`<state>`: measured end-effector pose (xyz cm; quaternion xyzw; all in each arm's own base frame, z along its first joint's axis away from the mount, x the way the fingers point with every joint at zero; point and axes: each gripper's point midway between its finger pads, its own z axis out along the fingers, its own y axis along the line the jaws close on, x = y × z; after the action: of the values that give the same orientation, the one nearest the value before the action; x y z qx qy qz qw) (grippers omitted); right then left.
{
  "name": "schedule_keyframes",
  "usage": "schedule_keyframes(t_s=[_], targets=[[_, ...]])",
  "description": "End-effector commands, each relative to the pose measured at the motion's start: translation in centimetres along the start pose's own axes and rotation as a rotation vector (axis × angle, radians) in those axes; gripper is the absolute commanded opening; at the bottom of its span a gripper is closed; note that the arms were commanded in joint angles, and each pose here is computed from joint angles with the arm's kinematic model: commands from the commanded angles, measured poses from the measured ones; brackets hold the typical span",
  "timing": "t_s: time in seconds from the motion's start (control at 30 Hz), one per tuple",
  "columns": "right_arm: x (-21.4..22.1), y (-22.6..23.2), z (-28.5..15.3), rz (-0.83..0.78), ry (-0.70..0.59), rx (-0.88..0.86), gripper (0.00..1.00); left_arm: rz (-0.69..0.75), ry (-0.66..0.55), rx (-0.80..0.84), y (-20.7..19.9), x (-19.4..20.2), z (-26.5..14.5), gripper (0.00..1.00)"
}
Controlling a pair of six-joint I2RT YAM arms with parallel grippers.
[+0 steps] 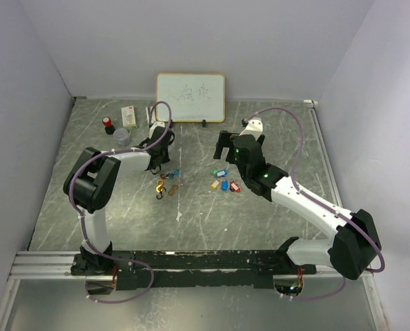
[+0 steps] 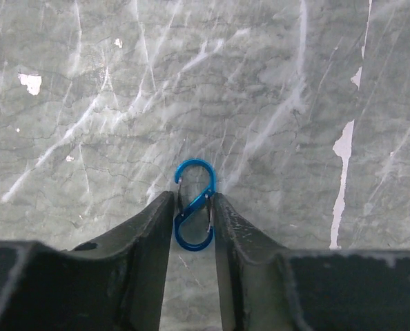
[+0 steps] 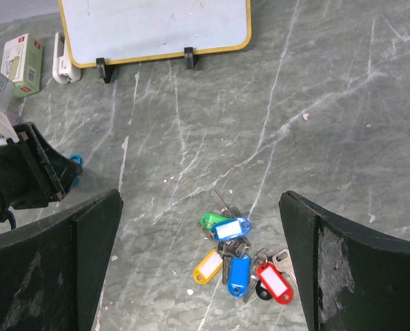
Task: Put the keys on the keyring
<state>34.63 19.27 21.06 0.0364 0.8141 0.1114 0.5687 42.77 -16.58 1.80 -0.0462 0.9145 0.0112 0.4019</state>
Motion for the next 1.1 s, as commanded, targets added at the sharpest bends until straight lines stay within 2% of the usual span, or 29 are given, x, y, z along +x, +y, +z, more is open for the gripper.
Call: schedule_keyframes(t_s=[0.0,0.13,0.17,0.53,0.83,1.0,1.07], targets=[[-0.2,-0.4,0.1,0.010,-0.017,0.019,1.00,-0.004,0.010,0.036,-1.0,0.2,0.5,0.35],[-0.2,-0.5,0.1,0.011,-0.015,0.023,1.00,-0.008,0.012,0.060,-1.4,0.0,0.2,0.11],[-0.2,-0.5,0.1,0.010,-0.015,0.023,1.00,-0.009,0.011,0.061,-1.4,-0.1,0.1,0.07],[0.5,-1.1,0.5,-0.012,0.023,0.065,1.00,-0.031,-0.045,0.116,-1.5,-3.0,-3.9,0.07],[4.5,-3.7,3.6,-0.046,0.249,0.166,1.00,-0.043,-0.094,0.209,-3.5,-6.7,-11.0,0.07],[6.7,-4.3,4.7,-0.066,0.337,0.161,0.96,-0.107,-0.070,0.288,-5.0,-6.0,-14.1,0.07],[7.4,-4.2,4.8,-0.065,0.358,0.149,0.92,-0.108,-0.076,0.302,-5.3,-5.4,-14.9,0.07]])
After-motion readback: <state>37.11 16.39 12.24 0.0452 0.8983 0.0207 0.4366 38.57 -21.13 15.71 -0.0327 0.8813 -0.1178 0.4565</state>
